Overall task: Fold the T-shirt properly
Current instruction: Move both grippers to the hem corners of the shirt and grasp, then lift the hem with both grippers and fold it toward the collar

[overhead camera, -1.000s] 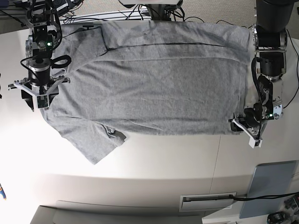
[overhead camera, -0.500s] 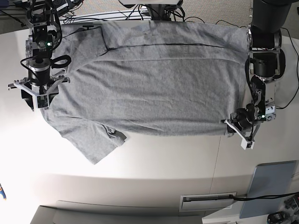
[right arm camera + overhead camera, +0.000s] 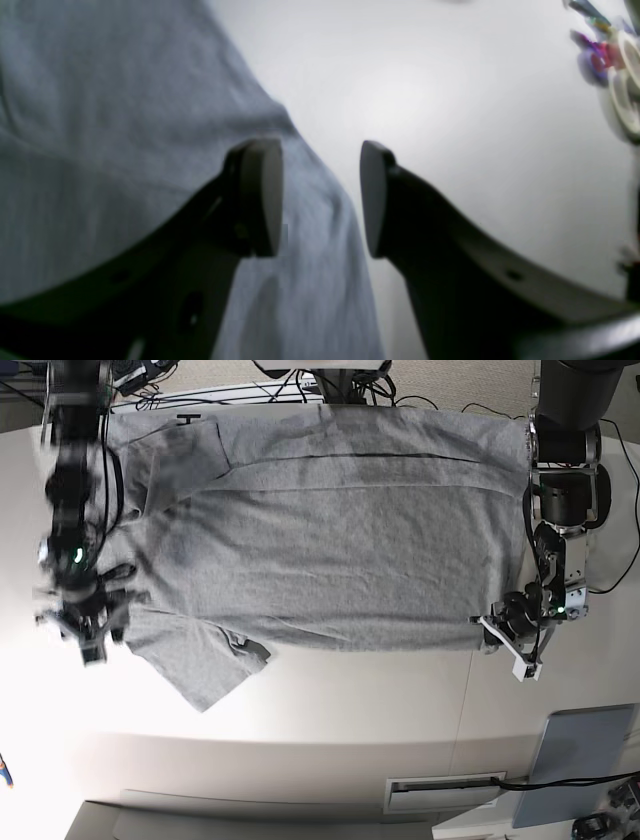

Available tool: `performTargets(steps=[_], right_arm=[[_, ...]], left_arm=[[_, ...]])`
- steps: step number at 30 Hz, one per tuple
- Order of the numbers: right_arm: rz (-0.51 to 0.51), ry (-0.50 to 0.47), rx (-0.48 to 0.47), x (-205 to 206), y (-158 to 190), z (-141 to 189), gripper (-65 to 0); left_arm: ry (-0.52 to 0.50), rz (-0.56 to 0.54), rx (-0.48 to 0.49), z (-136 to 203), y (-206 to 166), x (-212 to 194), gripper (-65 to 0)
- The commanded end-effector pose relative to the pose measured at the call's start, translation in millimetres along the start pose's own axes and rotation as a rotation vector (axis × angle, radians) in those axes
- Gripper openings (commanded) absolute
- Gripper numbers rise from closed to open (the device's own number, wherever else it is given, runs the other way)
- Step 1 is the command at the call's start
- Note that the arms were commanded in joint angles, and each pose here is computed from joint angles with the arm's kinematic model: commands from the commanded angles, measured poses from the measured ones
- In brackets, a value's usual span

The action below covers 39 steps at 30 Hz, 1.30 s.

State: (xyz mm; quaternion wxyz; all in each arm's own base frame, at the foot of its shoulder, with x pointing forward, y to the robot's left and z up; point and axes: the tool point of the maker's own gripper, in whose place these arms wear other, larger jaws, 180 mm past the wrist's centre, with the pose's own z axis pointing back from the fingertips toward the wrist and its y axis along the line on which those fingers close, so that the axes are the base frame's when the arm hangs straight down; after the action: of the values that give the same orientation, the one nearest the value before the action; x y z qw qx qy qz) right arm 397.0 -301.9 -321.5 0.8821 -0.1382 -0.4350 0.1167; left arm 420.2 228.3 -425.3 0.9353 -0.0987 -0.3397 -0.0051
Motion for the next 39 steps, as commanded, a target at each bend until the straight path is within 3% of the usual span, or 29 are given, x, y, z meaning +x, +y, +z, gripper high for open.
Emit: performTargets(steps=[1,11,21,23,26,28,34,39], right_arm=[[-0.007,-0.035,-0.034,23,-21,-5,-39.7],[0.02,0.178,0.084,38,0,-81,-39.7],[-0.029,0.329,0.154,-4,40,-103,-39.9],[-0.03,0.37,0.161,-16,44,-102,-45.1],[-0.024,0.396,0.16,-24,45,-100,-61.6],[-0.019,0.417,0.159,-27,45,-99,-65.0],[0.004,0.367,0.145,-3,38,-96,-65.0],[0.03,0.286,0.074,24,15,-82,-65.0]], left_arm=[[0.008,-0.016,0.009,3,4,5,-65.0],[0.029,-0.024,0.019,2,6,-5,-65.0],[0.022,-0.03,0.023,2,7,-4,-65.0],[0.018,-0.03,0.023,2,7,-3,-65.0],[0.012,-0.03,0.023,2,7,-2,-65.0],[0.012,-0.031,0.022,2,6,-2,-65.0],[-0.019,-0.034,-0.005,11,-3,14,-65.0],[-0.068,-0.09,-0.005,29,-17,27,-65.0]])
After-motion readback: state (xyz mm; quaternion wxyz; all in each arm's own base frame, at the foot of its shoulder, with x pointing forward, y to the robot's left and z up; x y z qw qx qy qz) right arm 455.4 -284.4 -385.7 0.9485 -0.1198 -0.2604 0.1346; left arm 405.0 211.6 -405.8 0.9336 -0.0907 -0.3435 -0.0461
